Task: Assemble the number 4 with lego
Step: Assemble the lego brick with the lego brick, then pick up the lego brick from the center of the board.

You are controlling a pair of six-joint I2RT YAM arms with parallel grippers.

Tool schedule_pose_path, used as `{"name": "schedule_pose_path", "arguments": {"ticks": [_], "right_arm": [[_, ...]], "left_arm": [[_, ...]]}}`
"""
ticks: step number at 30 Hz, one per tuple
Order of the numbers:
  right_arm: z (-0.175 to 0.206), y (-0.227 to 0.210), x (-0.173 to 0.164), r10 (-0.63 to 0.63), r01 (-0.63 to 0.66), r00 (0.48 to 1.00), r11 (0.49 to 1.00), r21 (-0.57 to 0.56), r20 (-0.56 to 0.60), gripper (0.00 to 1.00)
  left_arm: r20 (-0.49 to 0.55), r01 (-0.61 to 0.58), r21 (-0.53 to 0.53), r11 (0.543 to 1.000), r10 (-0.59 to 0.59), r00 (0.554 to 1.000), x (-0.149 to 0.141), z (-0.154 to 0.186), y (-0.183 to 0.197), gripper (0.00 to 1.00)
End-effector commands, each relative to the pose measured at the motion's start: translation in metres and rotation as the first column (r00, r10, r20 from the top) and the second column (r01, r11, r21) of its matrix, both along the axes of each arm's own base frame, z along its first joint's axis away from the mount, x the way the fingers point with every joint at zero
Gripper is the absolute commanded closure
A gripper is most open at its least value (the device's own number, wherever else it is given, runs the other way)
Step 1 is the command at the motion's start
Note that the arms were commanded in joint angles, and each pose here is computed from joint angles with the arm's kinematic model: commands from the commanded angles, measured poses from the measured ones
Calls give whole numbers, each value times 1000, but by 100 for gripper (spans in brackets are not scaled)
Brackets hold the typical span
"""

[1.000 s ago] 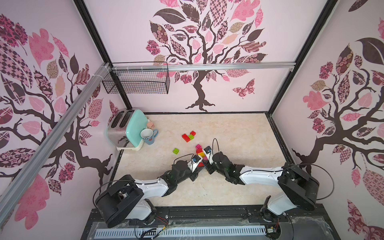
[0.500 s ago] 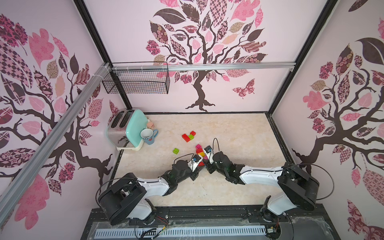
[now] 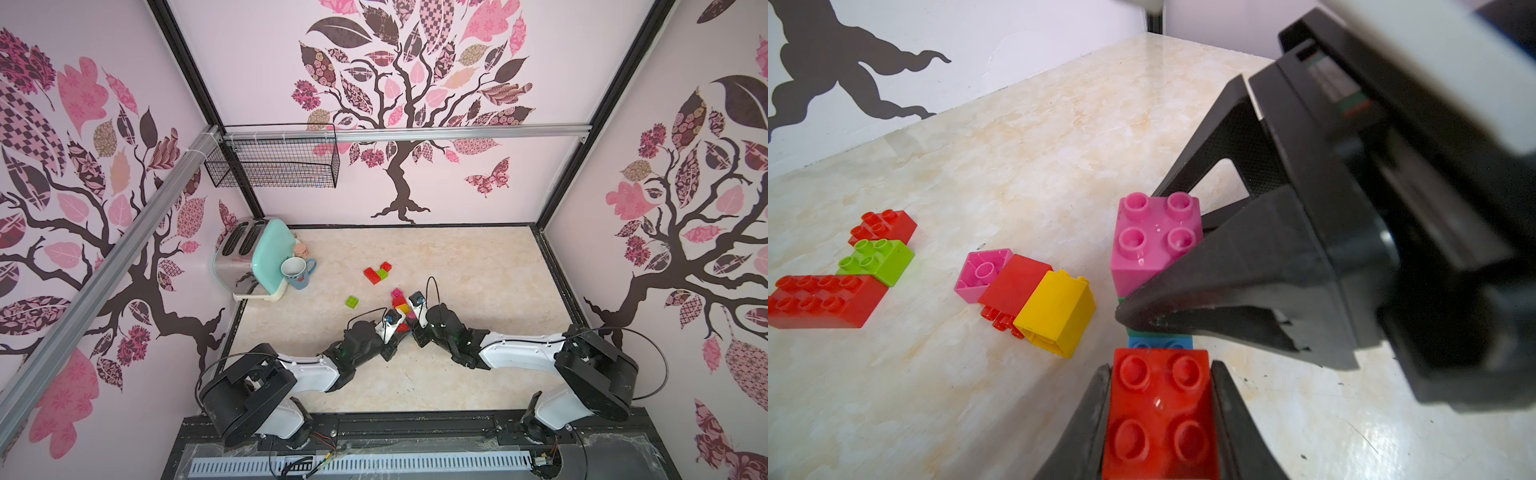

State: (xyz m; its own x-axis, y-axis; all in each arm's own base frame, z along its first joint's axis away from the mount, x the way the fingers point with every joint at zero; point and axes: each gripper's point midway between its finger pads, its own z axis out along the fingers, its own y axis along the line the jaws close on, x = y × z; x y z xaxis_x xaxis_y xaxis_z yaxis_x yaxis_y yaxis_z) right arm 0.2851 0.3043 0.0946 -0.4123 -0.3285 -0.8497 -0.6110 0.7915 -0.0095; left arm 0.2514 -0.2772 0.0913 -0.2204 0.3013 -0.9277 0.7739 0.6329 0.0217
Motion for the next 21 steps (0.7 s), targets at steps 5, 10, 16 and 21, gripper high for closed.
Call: {"name": "schedule_pose_path", "arguments": {"ticks": [5,10,16,21], "right_arm": [[-91,-48,-41,-31,-32,972,965,-262,-232,100],[-88,-48,-39,-34,-25,975,965,-263,-219,100],[-84,-48,-37,-36,-20,978,965,-262,-208,100],[-83,-49,-37,-37,-18,978,965,-262,-204,100]], "left_arm": [[-140,58,102,993,-43,989,-17,-26,5,47],[-85,159,76,984,-152,985,-20,-9,-9,44],[-80,166,79,983,-160,984,-15,-22,-14,51],[-89,195,69,978,-189,978,-15,-25,-21,58]]}}
